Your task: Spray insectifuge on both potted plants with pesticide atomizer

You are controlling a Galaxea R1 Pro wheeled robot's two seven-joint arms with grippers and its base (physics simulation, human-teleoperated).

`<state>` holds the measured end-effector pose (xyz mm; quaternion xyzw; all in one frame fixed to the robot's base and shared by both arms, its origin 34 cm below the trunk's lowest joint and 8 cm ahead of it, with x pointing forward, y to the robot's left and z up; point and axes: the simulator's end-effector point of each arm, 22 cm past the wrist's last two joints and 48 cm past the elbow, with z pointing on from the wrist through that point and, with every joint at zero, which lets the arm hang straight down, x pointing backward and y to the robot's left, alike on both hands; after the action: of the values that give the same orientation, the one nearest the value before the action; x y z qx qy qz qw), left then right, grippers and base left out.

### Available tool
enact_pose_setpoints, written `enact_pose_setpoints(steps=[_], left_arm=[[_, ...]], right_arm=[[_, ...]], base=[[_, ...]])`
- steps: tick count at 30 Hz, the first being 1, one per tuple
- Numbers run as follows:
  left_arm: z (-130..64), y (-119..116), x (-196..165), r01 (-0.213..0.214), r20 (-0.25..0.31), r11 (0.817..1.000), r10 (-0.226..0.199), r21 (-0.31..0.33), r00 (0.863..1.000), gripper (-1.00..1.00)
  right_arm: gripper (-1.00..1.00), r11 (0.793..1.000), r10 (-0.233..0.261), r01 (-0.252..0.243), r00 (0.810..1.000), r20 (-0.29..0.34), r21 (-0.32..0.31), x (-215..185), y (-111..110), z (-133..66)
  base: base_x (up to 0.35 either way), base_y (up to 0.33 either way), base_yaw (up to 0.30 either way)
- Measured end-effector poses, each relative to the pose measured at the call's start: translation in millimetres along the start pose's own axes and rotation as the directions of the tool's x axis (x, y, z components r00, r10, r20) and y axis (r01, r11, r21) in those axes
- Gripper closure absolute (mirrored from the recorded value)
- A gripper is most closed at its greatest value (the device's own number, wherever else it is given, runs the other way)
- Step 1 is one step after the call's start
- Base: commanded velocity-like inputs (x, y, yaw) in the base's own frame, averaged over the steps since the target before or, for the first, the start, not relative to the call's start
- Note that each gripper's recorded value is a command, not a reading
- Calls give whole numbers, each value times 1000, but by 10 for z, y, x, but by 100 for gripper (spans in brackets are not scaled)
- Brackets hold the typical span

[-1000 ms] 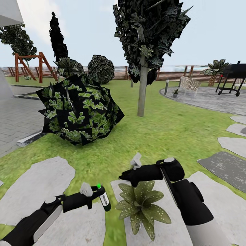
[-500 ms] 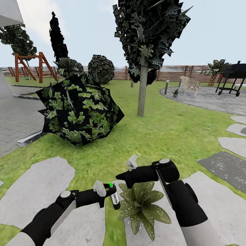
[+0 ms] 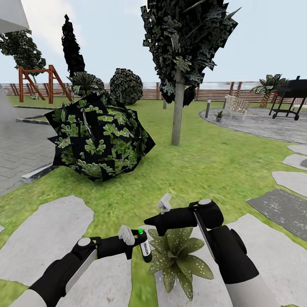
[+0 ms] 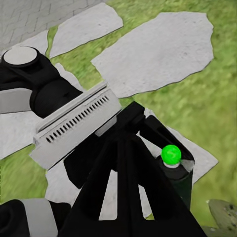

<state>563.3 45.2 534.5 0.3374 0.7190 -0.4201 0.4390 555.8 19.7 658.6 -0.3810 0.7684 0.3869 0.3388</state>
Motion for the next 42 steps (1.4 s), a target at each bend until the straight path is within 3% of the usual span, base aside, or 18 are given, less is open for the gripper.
enact_pose_setpoints(steps=[21,42], left_arm=[[27,-19,-36,8,1,1000,-8,2,1000,100],[23,1,-266,-35,28,999,35,10,999,100]], right_arm=[[100,1000,-17,17,1000,-19,-19,30,86,62],[100,1000,-15,15,1000,-17,-18,29,76,47]], base=[[0,0,0],[0,0,0]])
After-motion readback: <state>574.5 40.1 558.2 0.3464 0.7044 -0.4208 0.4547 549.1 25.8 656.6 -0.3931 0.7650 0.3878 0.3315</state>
